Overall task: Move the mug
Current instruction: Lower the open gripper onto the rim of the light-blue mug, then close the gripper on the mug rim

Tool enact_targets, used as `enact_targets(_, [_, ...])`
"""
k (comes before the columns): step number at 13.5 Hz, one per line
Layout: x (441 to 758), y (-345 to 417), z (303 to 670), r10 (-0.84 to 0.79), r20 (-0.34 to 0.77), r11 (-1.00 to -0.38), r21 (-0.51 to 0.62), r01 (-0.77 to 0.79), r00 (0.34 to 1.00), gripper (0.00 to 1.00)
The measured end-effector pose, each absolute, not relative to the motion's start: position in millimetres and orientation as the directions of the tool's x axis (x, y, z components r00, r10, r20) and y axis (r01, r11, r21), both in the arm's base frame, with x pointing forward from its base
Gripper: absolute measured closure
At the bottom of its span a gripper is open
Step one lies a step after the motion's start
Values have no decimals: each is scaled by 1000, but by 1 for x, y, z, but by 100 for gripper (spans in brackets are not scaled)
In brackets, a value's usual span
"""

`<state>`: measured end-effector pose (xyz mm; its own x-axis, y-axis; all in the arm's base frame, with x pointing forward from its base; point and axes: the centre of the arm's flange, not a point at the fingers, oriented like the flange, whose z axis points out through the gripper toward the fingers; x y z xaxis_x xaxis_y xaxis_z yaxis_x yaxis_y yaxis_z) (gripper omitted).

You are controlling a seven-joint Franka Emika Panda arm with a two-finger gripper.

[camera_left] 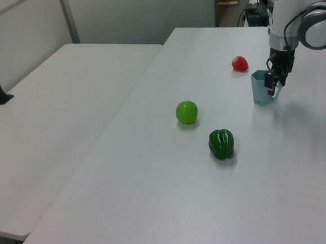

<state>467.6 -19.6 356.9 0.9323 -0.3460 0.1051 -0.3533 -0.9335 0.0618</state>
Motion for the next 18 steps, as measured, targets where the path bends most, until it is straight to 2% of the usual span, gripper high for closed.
enact_targets(2, [468, -20, 355, -346, 102, -934, 63, -353, 933, 33])
enact_targets(4, [468, -19, 353, -345, 100, -934, 64, -352, 933, 49])
enact_targets(5, [468, -19, 353, -345, 100, -934, 64, -352, 933, 50])
enact_targets(8, [468, -19, 354, -345, 101, -934, 63, -352, 933, 65])
enact_targets(10, [468, -19, 354, -345, 102, -934, 63, -352, 933, 67])
enact_targets(11, [469, -19, 354, -345, 104, -934, 62, -352, 933, 73])
enact_targets(18, [479, -20, 372, -346, 149, -933, 46, -356, 926, 74])
